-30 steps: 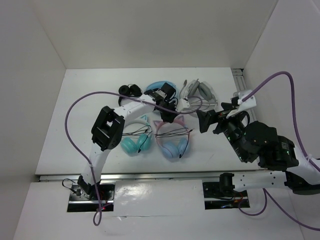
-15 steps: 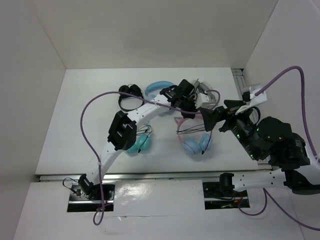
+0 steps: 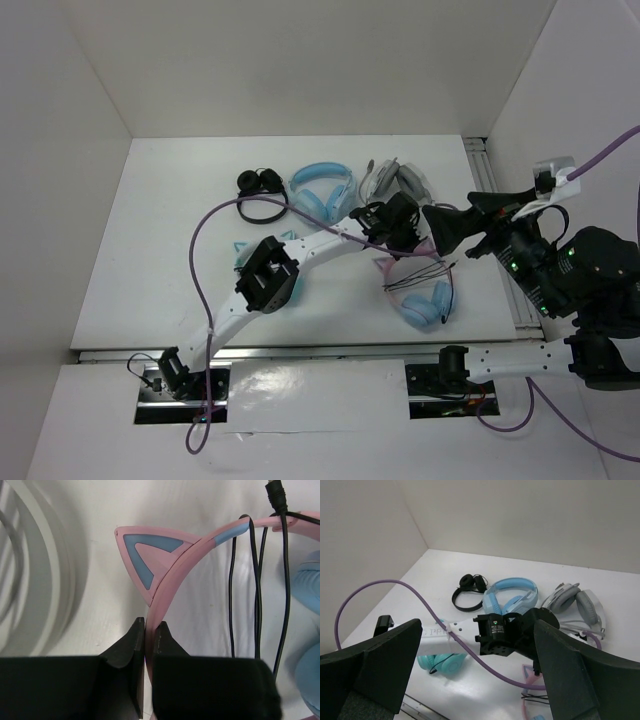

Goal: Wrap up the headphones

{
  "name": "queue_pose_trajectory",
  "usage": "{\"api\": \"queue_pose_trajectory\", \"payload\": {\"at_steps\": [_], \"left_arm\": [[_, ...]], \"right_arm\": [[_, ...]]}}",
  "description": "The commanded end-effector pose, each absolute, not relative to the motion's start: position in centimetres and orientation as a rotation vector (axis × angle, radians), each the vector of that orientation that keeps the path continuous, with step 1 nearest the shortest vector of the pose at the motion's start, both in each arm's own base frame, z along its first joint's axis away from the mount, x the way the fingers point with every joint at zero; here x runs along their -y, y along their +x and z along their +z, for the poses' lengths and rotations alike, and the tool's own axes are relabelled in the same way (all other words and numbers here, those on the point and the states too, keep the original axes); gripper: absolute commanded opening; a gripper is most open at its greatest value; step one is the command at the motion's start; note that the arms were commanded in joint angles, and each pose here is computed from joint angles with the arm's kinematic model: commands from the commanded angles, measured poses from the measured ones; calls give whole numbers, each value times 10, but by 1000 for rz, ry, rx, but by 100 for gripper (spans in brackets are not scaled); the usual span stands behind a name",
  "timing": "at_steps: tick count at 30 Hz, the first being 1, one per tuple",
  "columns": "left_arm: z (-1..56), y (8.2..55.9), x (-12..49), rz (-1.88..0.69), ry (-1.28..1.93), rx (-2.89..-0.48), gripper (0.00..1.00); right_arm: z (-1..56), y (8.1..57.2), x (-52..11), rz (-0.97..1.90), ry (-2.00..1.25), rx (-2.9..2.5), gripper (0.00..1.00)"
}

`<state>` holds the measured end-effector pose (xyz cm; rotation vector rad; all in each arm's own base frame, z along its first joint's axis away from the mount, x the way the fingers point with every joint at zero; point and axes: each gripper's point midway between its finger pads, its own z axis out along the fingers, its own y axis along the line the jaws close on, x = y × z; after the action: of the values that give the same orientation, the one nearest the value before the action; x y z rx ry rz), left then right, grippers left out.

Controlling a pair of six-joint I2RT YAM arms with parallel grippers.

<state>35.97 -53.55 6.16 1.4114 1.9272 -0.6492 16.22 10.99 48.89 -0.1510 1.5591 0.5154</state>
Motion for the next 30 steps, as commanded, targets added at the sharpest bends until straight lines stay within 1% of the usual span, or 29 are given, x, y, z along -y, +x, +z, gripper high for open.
{"api": "queue_pose_trajectory", "payload": {"at_steps": [1, 4, 5, 9, 11, 14, 17, 18, 21, 25, 26, 29, 30], "left_arm": [[93, 386, 550, -642, 1184, -1923, 0], [95, 394, 548, -612, 1102, -1951, 0], [105, 395, 549, -618, 1094, -1935, 0], [114, 386, 559, -644, 1049, -1941, 0], [118, 387, 562, -665, 1017, -1943, 5], [120, 384, 571, -739, 981, -1939, 5], [125, 382, 580, -801, 952, -1930, 8], [116, 380, 580, -807, 963, -1942, 8], [121, 375, 589, -880, 956, -1925, 8], [109, 372, 593, -911, 958, -1945, 13], [99, 369, 593, -919, 971, -1957, 22], [95, 364, 593, -945, 980, -1972, 28], [94, 364, 593, -945, 980, -1972, 32]], "right_arm": [[484, 162, -113, 506, -172, -1580, 100], [484, 162, -113, 506, -172, -1580, 100], [483, 161, -110, 513, -165, -1581, 100], [478, 161, -110, 513, -164, -1587, 100], [475, 161, -113, 511, -165, -1594, 100], [472, 160, -117, 521, -174, -1600, 100], [472, 160, -117, 521, -174, -1600, 100], [472, 160, -117, 521, -174, -1600, 100], [469, 160, -118, 514, -181, -1604, 100], [465, 161, -122, 507, -187, -1608, 100], [465, 161, -122, 507, -187, -1608, 100], [465, 161, -122, 507, -187, -1608, 100], [465, 161, -122, 507, -187, -1608, 100]]}}
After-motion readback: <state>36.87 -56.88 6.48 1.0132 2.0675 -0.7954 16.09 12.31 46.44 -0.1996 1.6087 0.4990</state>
